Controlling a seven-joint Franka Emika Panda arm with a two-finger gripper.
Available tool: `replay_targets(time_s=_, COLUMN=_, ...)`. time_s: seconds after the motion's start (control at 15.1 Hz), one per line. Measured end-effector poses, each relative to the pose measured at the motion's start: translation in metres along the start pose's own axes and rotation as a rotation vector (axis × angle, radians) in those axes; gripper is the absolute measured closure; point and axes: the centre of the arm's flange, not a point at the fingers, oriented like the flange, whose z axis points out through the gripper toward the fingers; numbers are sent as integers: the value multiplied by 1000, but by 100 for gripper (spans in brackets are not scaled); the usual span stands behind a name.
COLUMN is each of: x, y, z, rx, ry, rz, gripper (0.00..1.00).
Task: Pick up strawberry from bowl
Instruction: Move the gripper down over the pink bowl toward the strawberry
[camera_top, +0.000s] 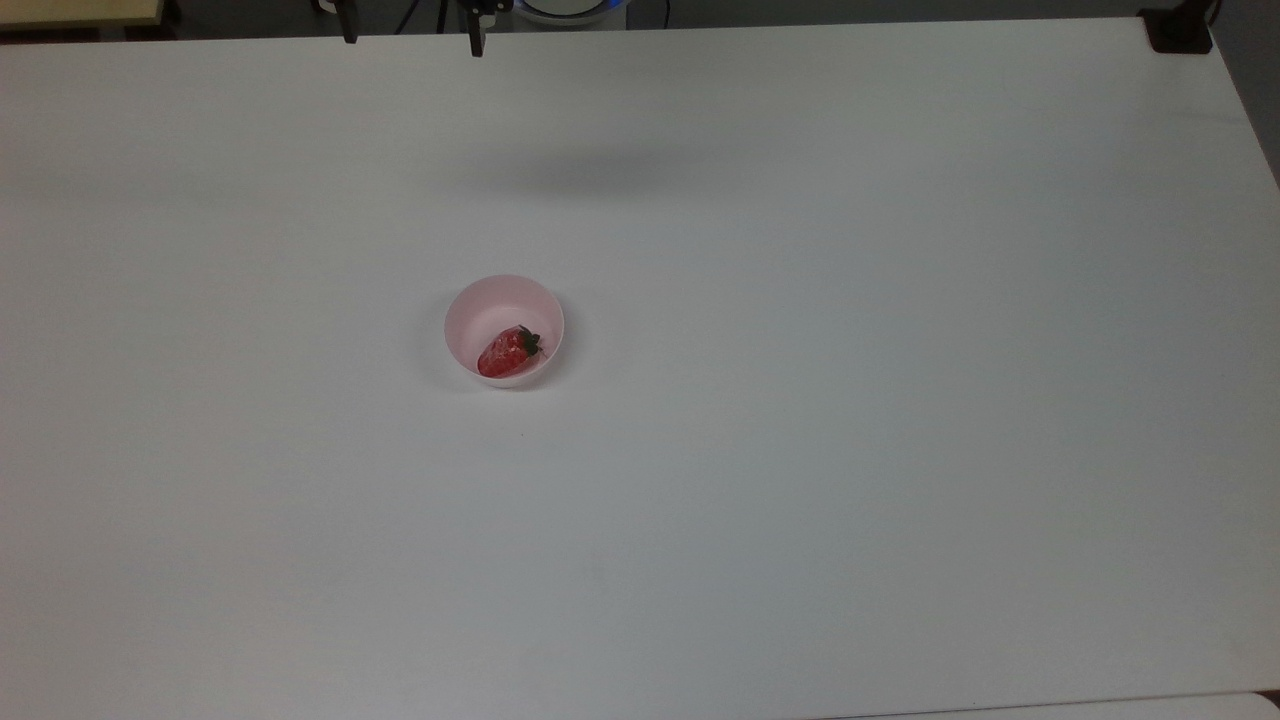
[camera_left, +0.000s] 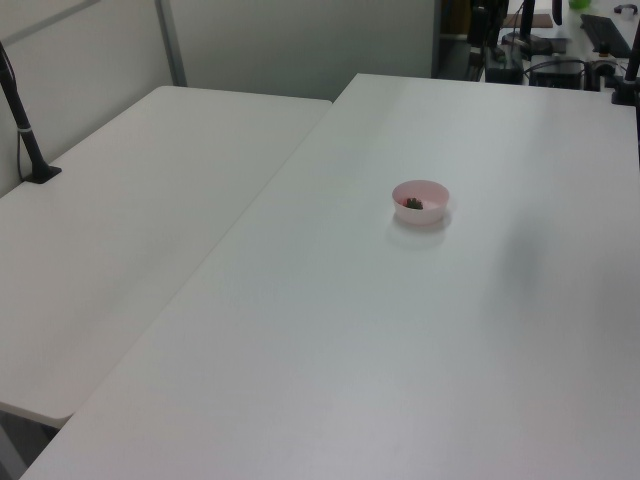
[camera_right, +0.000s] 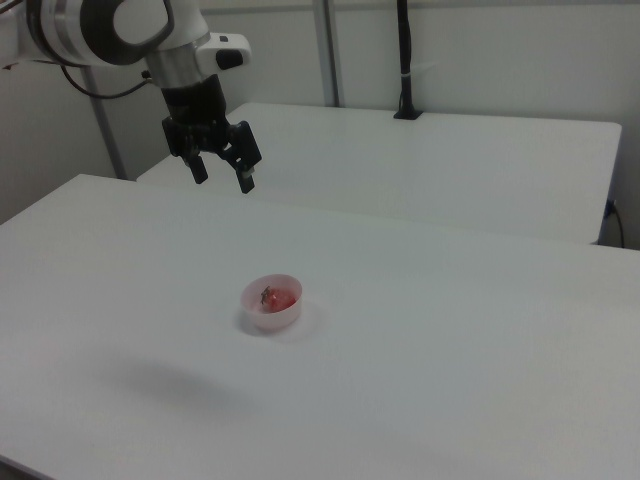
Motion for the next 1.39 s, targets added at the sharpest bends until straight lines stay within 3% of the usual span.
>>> replay_targets(time_s=0.73, x=0, y=0, z=1, rx=0, ry=-1, rz=1, gripper=0)
replay_targets(time_s=0.99, x=-1, y=0, z=7, rx=1, ry=-14, rz=-90, gripper=0)
replay_targets(time_s=1.19, x=4, y=-2, z=34, rx=4, ry=-64, rz=-116, gripper=0)
replay_targets(time_s=1.39, x=20, y=-9, z=83, rx=-22, ry=-116, rz=-18, gripper=0)
